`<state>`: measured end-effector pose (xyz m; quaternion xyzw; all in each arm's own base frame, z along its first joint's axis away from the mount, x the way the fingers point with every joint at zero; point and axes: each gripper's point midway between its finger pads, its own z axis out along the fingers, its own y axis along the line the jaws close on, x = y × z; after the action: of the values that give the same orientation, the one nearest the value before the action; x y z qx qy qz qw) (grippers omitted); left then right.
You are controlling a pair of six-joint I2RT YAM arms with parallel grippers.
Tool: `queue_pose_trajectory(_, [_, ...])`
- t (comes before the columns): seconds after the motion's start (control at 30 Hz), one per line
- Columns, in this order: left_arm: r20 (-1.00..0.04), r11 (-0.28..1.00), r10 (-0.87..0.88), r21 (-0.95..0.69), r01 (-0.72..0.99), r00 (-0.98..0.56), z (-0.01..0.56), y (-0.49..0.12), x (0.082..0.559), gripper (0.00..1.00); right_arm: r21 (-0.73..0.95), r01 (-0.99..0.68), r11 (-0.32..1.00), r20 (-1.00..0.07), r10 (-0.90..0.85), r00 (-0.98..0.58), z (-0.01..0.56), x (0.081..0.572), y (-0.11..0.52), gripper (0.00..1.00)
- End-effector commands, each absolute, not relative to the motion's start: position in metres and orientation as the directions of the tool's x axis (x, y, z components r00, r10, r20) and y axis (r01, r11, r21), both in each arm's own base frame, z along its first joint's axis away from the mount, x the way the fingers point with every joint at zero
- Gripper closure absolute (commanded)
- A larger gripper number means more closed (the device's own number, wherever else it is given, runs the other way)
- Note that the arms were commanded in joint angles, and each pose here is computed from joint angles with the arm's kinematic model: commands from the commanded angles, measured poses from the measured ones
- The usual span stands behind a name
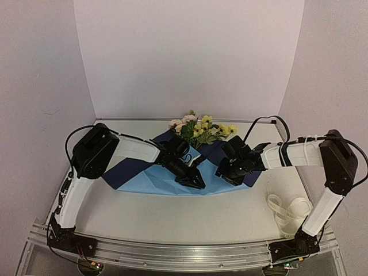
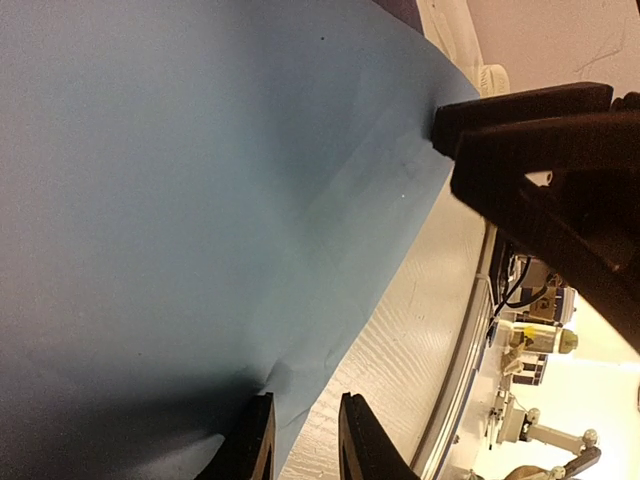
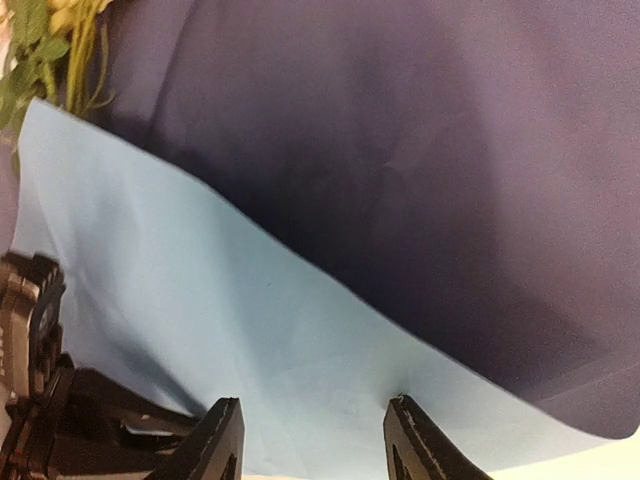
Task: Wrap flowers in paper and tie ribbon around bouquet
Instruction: Press the fold line of the 1/4-folded wrapping paper.
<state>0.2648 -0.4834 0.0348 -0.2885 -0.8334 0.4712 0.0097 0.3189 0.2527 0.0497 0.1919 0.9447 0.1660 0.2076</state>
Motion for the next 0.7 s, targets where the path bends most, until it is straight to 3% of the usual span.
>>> queue_pose_trajectory(0.0, [-0.319,0.353,0.483,-0.781,0.515,-0.816,0.053,-0.492,0.276,0.76,0.453,0.193,0.870,-0.332,0.366,-0.869,0.063,0.312,0.280,0.50])
queue_pose_trajectory(0.37, [-0.300,0.362,0.484,-0.786,0.500,-0.822,0.043,-0.490,0.277,0.77,0.579,0.258,0.773,-0.164,0.421,-0.892,0.018,0.287,0.306,0.65])
queue_pose_trajectory(0.67, [-0.292,0.376,0.481,-0.783,0.496,-0.827,0.038,-0.484,0.281,0.77,0.532,0.430,0.730,-0.142,0.577,-0.804,-0.006,0.270,0.256,0.68])
